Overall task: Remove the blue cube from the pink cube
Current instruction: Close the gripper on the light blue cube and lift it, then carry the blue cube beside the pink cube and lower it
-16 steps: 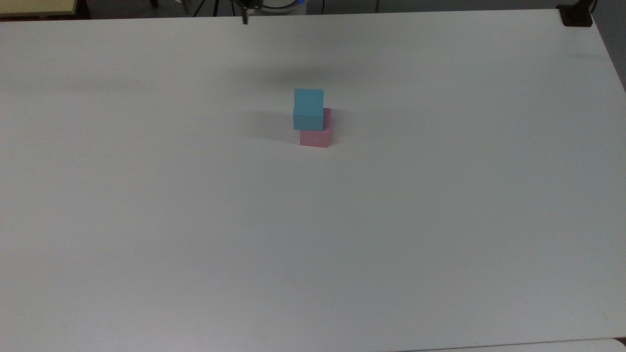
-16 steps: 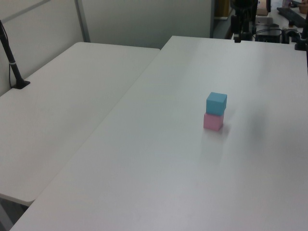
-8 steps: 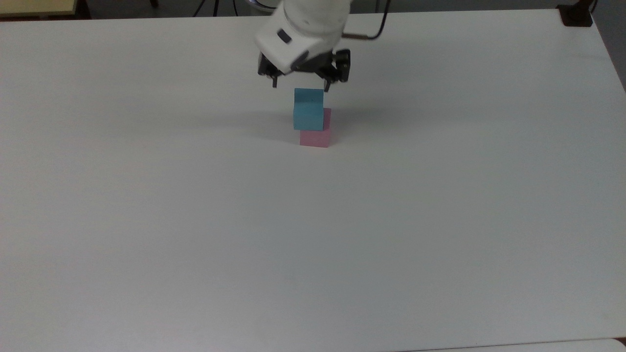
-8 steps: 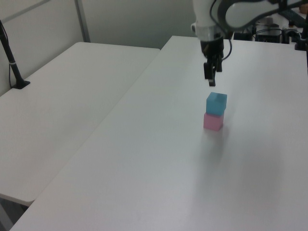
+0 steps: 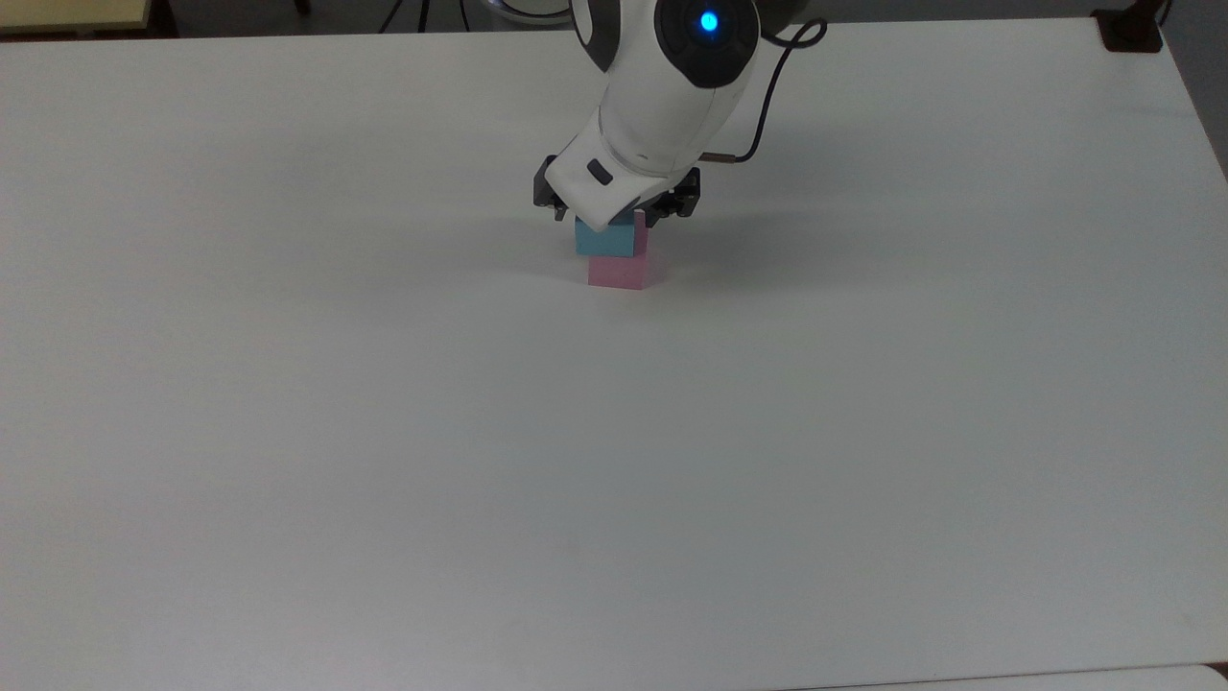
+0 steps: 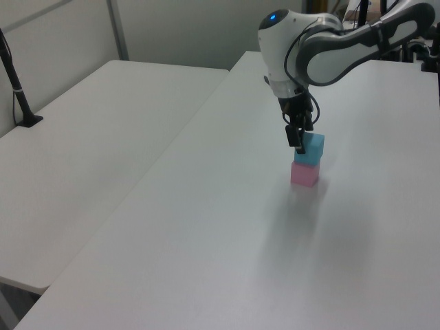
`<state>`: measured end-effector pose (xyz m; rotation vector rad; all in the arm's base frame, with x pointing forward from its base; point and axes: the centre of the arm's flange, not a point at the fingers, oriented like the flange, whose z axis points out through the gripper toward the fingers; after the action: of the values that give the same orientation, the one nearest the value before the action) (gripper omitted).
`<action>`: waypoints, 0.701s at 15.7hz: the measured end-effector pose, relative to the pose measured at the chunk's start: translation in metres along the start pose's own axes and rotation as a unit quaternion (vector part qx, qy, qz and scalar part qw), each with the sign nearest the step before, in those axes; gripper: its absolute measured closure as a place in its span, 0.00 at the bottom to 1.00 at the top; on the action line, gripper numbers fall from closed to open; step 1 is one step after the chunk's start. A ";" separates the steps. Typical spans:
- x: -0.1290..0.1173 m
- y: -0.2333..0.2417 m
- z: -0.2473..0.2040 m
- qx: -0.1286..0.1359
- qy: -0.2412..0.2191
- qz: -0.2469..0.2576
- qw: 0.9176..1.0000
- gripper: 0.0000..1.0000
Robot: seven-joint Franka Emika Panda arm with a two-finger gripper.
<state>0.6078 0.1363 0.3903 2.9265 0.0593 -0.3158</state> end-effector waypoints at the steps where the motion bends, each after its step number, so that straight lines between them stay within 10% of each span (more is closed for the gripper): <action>1: 0.000 -0.002 0.005 -0.002 -0.005 -0.001 1.000 0.00; 4: -0.002 -0.005 0.010 -0.003 -0.009 -0.004 1.000 0.05; 7: -0.006 -0.004 -0.003 -0.001 0.000 -0.005 1.000 0.41; 11: -0.014 -0.011 -0.040 0.022 0.023 -0.010 0.999 0.42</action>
<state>0.6014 0.1547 0.4300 2.9777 0.0889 -0.2565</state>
